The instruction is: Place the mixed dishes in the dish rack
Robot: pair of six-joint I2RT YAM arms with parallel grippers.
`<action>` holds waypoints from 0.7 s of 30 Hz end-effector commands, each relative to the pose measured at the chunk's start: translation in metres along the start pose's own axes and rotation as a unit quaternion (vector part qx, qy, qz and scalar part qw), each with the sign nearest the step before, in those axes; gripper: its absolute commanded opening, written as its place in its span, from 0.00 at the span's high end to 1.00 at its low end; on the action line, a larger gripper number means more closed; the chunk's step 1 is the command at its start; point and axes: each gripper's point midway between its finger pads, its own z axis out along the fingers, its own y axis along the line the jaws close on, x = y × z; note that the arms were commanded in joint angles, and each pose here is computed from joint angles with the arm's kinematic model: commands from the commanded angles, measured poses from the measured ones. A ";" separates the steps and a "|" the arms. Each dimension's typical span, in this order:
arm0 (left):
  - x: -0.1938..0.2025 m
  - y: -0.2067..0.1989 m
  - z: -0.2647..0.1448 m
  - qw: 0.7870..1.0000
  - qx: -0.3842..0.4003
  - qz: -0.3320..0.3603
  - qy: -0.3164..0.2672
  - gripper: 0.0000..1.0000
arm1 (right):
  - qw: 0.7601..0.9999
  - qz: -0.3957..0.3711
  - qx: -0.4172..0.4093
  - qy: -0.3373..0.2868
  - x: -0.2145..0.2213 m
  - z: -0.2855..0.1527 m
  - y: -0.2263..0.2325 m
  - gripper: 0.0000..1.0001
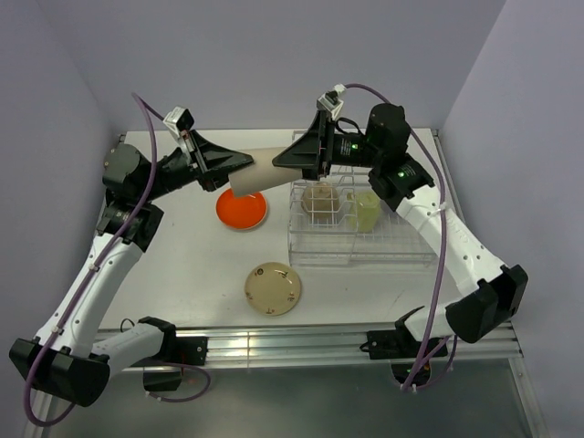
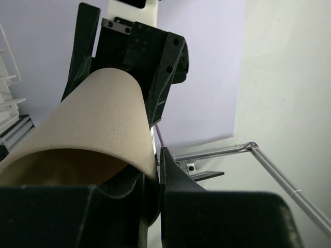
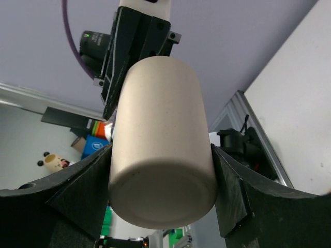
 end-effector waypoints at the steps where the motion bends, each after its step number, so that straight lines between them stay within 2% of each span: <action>1: 0.022 -0.028 -0.008 0.998 0.052 0.034 0.032 1.00 | 0.992 -0.063 -0.111 0.001 0.005 -0.013 0.066 0.55; 2: 0.022 -0.027 -0.008 0.998 0.052 0.032 0.033 1.00 | 0.992 -0.060 -0.114 0.008 0.008 -0.013 0.065 0.86; 3: 0.022 -0.026 -0.008 0.998 0.053 0.030 0.033 1.00 | 0.992 -0.051 -0.119 0.013 0.010 -0.013 0.067 0.99; 4: 0.022 -0.024 -0.008 0.998 0.053 0.024 0.035 0.98 | 0.990 -0.058 -0.128 0.014 0.011 -0.015 0.071 1.00; 5: 0.022 -0.020 -0.009 0.998 0.052 0.018 0.037 0.89 | 0.990 -0.057 -0.130 0.017 0.013 -0.016 0.073 1.00; 6: 0.023 -0.022 -0.009 0.997 0.061 0.024 0.039 0.76 | 0.989 -0.073 -0.131 0.014 0.015 -0.019 0.077 1.00; 7: 0.023 -0.023 -0.011 0.997 0.067 0.017 0.035 0.34 | 0.993 -0.054 -0.108 0.017 0.016 -0.019 0.069 1.00; 8: 0.024 -0.023 -0.013 0.996 0.074 0.021 0.034 0.13 | 0.991 -0.092 -0.096 0.001 0.011 -0.021 0.071 1.00; 9: 0.024 -0.024 -0.014 0.996 0.079 0.025 0.032 0.01 | 0.992 -0.096 -0.079 -0.004 0.009 -0.022 0.067 1.00; 10: 0.024 -0.025 -0.015 0.996 0.081 0.032 0.030 0.01 | 0.997 -0.069 -0.046 0.000 0.011 -0.023 0.055 1.00; 15: 0.023 -0.031 -0.017 0.994 0.065 0.080 0.026 0.01 | 0.997 -0.065 -0.002 -0.036 0.002 -0.041 0.041 1.00; 18: 0.011 -0.022 -0.022 0.997 0.012 0.082 0.001 0.01 | 0.994 -0.084 0.028 -0.065 -0.006 -0.056 0.038 1.00; 19: 0.003 -0.010 -0.028 0.996 -0.031 0.085 -0.020 0.01 | 0.992 -0.068 0.062 -0.082 -0.012 -0.065 0.026 1.00; 21: -0.007 0.002 -0.037 0.992 -0.076 0.089 -0.048 0.01 | 0.987 -0.090 0.089 -0.103 -0.019 -0.081 0.028 1.00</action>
